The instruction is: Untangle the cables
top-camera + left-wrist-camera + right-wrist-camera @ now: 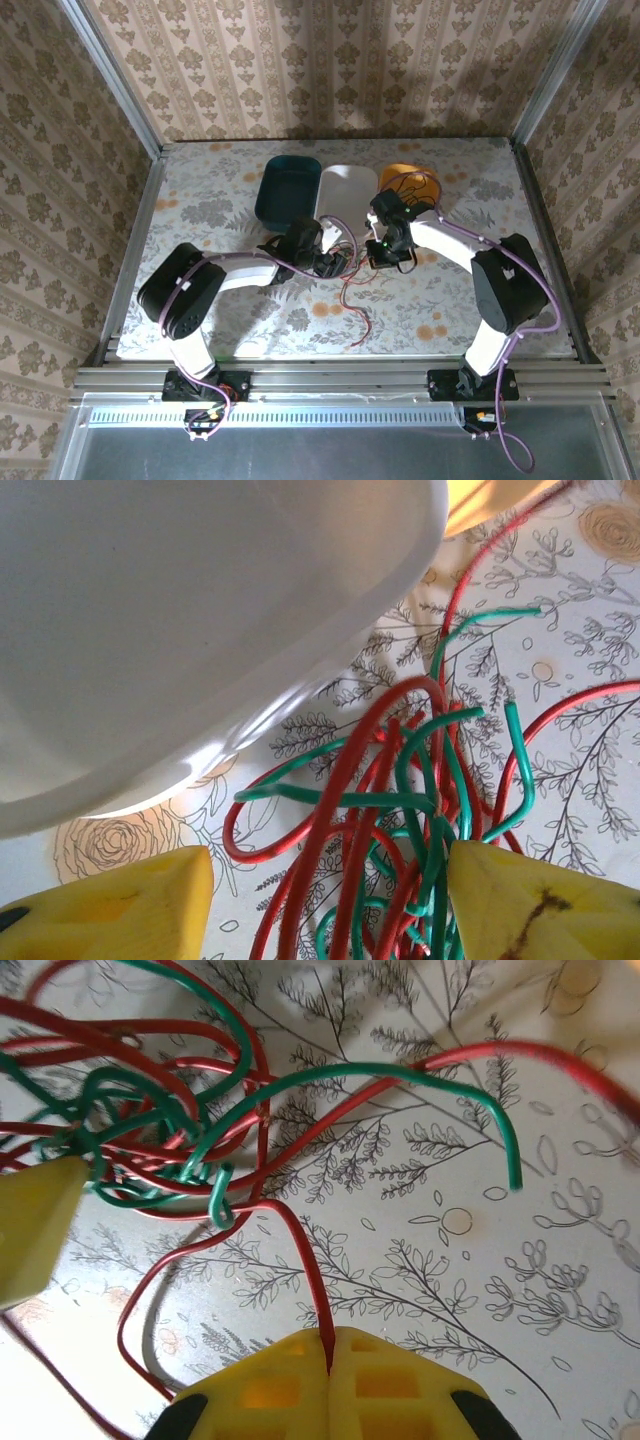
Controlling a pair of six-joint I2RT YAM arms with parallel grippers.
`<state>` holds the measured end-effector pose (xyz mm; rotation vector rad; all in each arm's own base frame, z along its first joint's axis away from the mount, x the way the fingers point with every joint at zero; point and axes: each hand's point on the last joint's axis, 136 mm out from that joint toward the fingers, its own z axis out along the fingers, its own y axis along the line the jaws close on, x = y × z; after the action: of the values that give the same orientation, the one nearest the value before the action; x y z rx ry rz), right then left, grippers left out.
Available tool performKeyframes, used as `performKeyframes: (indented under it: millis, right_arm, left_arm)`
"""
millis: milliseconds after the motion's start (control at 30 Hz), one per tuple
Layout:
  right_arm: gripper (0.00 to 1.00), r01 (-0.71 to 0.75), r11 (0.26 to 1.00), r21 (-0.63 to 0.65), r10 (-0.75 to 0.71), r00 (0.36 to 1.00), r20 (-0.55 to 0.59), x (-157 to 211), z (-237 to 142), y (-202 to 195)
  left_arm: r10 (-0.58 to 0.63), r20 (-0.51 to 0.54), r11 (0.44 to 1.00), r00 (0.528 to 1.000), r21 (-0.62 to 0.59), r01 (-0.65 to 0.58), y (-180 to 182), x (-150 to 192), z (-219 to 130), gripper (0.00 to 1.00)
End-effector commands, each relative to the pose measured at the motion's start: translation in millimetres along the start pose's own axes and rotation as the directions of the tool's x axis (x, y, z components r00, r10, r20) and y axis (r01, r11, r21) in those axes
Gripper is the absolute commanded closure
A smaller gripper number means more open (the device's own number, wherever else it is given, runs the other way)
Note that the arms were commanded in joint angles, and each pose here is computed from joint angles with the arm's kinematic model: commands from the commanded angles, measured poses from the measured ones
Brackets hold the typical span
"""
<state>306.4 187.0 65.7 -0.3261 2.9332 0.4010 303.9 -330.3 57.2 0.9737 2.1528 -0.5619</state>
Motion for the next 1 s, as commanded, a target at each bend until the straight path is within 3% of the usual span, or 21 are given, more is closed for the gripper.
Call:
performKeyframes:
  millis: [0, 200, 400, 700, 967]
  right_arm:
    - [1.0, 0.018, 1.0, 0.024, -0.022, 0.988, 0.156, -23, -51, 4]
    - [1.0, -0.025, 0.996, 0.089, -0.014, 0.912, 0.409, -53, -129, 0]
    - [1.0, -0.059, 0.992, 0.111, -0.017, 0.809, 0.588, -66, -189, -2]
    - [1.0, -0.141, 0.98, 0.143, -0.029, 0.602, 0.798, -67, -275, -14]
    - [1.0, -0.225, 0.958, 0.18, -0.074, 0.413, 0.908, -59, -351, -27]
  left_arm:
    - [0.011, -0.003, 1.0, 1.0, 0.026, -0.011, -3, -2, 7, 0.36]
    - [0.012, -0.05, 0.999, 0.999, 0.046, -0.01, -5, 14, 13, 0.36]
    - [0.007, -0.077, 0.998, 0.997, 0.064, -0.002, -6, 24, 18, 0.35]
    - [0.001, -0.13, 0.997, 0.992, 0.08, 0.009, -7, 43, 26, 0.36]
    - [-0.007, -0.148, 0.996, 0.989, 0.082, 0.019, -7, 52, 28, 0.36]
